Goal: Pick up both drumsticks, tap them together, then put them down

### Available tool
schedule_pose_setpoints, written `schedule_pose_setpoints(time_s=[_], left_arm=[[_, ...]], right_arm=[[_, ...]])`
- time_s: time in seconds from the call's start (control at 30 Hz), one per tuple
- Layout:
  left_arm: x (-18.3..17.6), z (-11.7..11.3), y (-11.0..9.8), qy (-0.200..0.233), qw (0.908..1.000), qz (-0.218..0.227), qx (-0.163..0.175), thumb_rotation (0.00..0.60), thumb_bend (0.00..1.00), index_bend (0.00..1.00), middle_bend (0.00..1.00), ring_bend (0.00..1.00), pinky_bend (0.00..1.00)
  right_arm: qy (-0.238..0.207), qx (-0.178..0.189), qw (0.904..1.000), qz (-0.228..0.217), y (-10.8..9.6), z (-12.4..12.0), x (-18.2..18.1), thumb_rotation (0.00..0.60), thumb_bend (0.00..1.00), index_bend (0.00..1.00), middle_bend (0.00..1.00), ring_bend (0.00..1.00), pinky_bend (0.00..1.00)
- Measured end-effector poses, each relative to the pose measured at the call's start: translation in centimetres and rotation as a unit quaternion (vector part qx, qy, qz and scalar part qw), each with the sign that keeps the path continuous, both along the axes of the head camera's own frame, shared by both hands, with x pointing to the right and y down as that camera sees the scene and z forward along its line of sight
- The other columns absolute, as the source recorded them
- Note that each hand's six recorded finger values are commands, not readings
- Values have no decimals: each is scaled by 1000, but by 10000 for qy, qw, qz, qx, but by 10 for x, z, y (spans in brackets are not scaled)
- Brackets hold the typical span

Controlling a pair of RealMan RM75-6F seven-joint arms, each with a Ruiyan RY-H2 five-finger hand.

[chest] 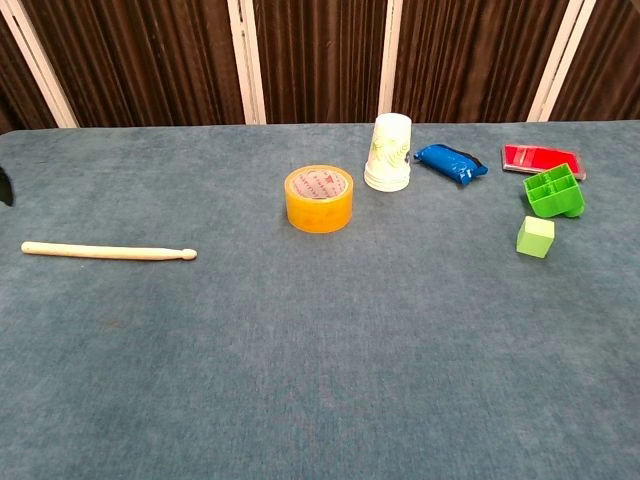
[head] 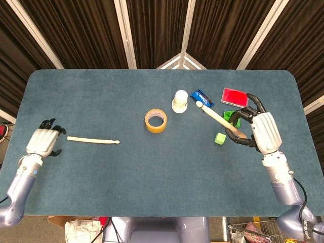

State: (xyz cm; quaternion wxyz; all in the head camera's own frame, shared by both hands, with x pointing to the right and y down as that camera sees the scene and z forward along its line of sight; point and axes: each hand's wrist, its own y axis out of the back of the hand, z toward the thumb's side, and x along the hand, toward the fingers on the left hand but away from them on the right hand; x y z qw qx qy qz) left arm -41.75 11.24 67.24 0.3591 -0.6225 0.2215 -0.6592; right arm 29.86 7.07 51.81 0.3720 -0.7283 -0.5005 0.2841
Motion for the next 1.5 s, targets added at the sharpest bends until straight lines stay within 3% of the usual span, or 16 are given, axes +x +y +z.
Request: schedule_pose_setpoints(time_s=[0.2, 0.53, 1.0, 1.5], left_arm=[[20, 19, -4, -30, 9999, 128, -86, 600, 370, 400, 309, 42, 98], [47, 50, -9, -115, 9996, 248, 76, 600, 387, 421, 367, 77, 106], [73, 69, -6, -146, 9995, 268, 54, 600, 396, 475, 419, 97, 106], [65, 73, -2, -511, 9977, 443, 60, 600, 399, 504, 463, 116, 107]], right_arm=[[85, -3, 9999, 56, -2, -3, 3, 600, 458, 751, 656, 494, 111], [195, 10, 9997, 133, -2, -5, 10, 600, 458, 751, 657, 494, 112], [274, 4, 9994, 213, -2, -5, 18, 600, 459, 751, 657, 494, 112], [330, 3, 9992, 212, 1, -4, 20, 600, 459, 751, 657, 494, 111]])
